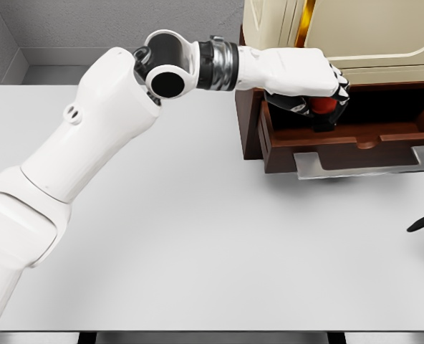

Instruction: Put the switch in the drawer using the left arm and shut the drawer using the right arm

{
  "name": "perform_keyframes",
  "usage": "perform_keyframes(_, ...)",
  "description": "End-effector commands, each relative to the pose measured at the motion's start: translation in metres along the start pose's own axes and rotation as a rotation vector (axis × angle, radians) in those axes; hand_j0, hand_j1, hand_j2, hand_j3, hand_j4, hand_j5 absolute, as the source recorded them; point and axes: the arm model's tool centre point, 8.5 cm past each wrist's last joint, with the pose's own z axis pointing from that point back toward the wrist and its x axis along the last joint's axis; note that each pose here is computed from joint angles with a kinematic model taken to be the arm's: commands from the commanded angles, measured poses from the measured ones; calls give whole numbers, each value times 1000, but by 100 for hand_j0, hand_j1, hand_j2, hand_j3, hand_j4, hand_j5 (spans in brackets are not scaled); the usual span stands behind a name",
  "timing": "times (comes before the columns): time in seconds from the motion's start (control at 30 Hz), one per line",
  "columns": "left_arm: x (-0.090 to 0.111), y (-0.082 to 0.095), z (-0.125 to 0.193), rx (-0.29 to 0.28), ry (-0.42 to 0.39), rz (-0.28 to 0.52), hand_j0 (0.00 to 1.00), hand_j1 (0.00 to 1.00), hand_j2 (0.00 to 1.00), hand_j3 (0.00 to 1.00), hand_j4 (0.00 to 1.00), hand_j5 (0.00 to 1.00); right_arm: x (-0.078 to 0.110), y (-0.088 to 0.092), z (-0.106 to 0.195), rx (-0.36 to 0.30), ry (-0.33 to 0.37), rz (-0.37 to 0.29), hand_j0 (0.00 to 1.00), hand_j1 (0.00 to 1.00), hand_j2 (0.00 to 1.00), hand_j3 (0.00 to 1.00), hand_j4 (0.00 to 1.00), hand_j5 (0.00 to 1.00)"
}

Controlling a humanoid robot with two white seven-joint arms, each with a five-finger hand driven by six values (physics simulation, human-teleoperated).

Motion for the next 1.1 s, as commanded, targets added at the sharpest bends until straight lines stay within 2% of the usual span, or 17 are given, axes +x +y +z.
perform_keyframes(0.0,0,1,-1,5,-1,6,63,63,63,63,63,63,1,2,-3,3,-10,-10,59,59,59,59,59,59)
perform_keyframes(0.03,-1,-1,-1,3,2,11,69,69,69,69,69,69,2,2,-5,4,-16,-11,59,59,59,59,59,59)
perform_keyframes(0.27,-4,-4,0,-1,10,24,84,84,84,84,84,84,3,1,-9,3,-26,-7,58,58,58,58,58,58)
perform_keyframes(0.4,-3,-3,-1,1,7,22,87,87,87,87,87,87,3,1,-9,2,-27,-8,56,56,56,56,56,56)
perform_keyframes(0.5,-1,-2,-4,5,-2,23,87,87,87,87,87,87,4,-4,-12,-8,-32,1,56,56,56,56,56,56)
perform_keyframes(0.73,2,-3,-8,12,-16,34,87,87,87,87,87,87,8,-1,-23,1,-61,-2,56,56,56,56,56,56)
perform_keyframes(0.77,3,0,-6,26,-25,45,87,87,87,87,87,87,8,-1,-23,2,-61,-1,56,56,56,56,56,56)
perform_keyframes(0.83,6,10,1,117,-94,149,87,87,87,87,87,87,8,-1,-23,0,-61,-2,56,56,56,56,56,56)
perform_keyframes(0.87,7,14,8,131,-104,151,89,89,89,89,89,89,8,-2,-24,-4,-63,1,56,56,56,56,56,56)
perform_keyframes(0.9,17,27,15,154,-138,120,89,89,89,89,89,89,7,-3,-24,-5,-62,1,56,56,56,56,56,56)
perform_keyframes(0.97,31,48,35,215,-207,121,89,89,89,89,89,89,7,-3,-24,-5,-62,1,56,56,56,56,56,56)
perform_keyframes(1.03,32,58,70,285,-259,194,88,88,88,88,88,88,7,-2,-24,-3,-62,-1,57,57,57,57,57,57)
perform_keyframes(1.07,37,53,79,289,-302,254,88,88,88,88,88,88,7,-2,-24,-3,-62,-1,57,57,57,57,57,57)
